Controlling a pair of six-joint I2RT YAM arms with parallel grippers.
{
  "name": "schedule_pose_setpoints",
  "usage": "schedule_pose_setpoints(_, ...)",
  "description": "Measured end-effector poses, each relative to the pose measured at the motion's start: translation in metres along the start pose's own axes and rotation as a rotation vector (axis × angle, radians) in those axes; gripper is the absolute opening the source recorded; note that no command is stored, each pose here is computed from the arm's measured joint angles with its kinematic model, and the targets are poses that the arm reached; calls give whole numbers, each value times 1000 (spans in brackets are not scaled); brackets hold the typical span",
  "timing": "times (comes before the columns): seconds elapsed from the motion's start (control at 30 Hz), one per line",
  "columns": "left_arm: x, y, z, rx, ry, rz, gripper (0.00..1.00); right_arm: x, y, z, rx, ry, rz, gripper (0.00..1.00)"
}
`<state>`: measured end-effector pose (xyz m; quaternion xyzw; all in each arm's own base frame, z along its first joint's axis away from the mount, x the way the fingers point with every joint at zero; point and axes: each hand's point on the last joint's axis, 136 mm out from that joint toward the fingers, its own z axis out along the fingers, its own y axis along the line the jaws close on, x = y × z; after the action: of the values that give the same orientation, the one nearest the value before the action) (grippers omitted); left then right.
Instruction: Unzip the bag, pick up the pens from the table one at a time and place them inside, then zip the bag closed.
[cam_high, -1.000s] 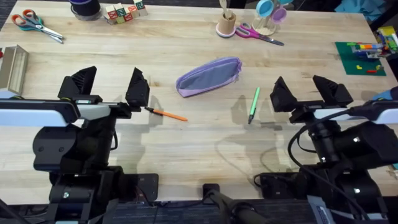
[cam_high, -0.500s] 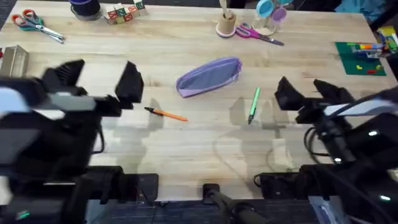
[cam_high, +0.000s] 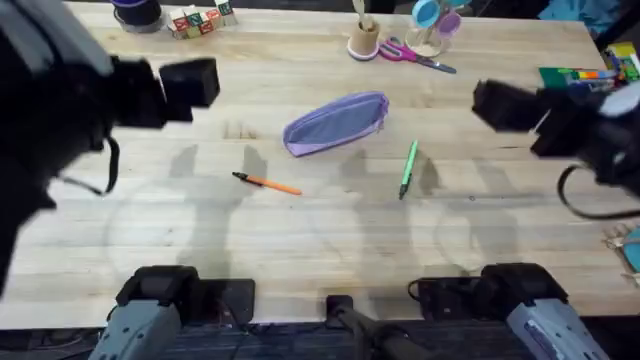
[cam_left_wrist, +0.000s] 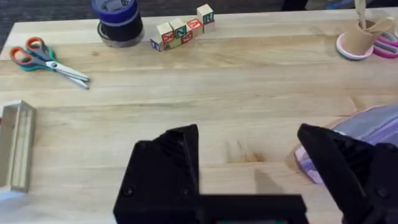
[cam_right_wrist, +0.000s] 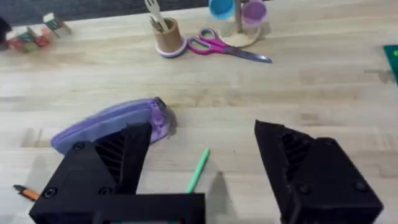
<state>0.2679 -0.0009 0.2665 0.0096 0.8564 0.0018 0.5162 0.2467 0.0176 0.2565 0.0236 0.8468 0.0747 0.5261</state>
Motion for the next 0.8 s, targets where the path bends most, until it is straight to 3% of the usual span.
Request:
schedule_pose_setpoints(0.17, -9, -13, 16, 80, 48, 35, 993, -18, 10, 9, -47, 26, -3, 995)
schedule_pose_setpoints(0.4, 0, -35, 28, 218, 98, 114, 993, -12, 15, 20, -82, 74, -8, 995)
schedule_pose_setpoints(0.8, 31, -74, 9, 500, 117, 490, 993, -12, 28, 18, -163, 72, -115, 996)
